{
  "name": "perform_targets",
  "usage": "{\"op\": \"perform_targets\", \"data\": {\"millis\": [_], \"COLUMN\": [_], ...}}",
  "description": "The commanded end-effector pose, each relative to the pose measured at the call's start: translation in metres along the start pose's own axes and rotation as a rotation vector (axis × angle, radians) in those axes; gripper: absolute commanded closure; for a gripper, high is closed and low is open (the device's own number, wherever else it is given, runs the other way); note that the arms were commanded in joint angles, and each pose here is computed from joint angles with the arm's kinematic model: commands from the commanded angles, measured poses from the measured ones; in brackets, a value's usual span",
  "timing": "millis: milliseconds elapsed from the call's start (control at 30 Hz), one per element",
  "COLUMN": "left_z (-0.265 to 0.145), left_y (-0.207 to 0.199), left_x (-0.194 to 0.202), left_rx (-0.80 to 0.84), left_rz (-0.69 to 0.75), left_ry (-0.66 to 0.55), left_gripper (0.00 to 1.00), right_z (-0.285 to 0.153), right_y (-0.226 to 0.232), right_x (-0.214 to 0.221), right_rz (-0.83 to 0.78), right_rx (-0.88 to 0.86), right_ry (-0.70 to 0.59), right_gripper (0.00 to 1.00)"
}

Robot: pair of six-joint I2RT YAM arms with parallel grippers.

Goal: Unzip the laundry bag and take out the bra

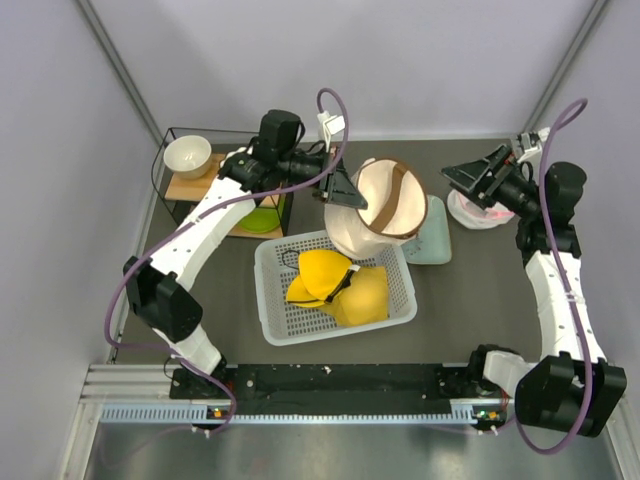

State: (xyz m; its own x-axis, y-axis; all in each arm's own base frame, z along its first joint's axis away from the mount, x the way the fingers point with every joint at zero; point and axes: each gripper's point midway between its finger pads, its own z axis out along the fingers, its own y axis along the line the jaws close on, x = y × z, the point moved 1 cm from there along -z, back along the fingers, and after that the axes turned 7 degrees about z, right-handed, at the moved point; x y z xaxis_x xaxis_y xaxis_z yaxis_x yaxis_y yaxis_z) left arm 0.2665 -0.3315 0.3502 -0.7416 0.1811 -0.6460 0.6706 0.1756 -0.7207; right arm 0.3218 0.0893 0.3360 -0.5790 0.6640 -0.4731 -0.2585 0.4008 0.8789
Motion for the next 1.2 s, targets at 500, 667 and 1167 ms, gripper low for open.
{"op": "perform_targets", "data": {"millis": [500,667,1167], "left_z": [0.009,0.004,-0.001], "left_y": [-0.015,0.000,-0.005], "left_x": [-0.010,-0.040,-0.022], "left_rx": [0.044,-0.125,-0.107], "left_rz": [0.113,0.085,-0.332], "left_ry": [0.007,-0.080,-0.383], "left_gripper": [1.00,0.39,0.01], "right_z": [0.020,0.016,-0.016], "right_y": [0.008,-0.010,-0.014], "right_x": [0.039,0.027,-0.008], "right_rz": [-0.064,0.079,0.373], "right_rx": [-0.036,0.084,0.051], "right_ry": [0.183,-0.007,-0.464], "right_gripper": [1.00,1.00,1.00]}}
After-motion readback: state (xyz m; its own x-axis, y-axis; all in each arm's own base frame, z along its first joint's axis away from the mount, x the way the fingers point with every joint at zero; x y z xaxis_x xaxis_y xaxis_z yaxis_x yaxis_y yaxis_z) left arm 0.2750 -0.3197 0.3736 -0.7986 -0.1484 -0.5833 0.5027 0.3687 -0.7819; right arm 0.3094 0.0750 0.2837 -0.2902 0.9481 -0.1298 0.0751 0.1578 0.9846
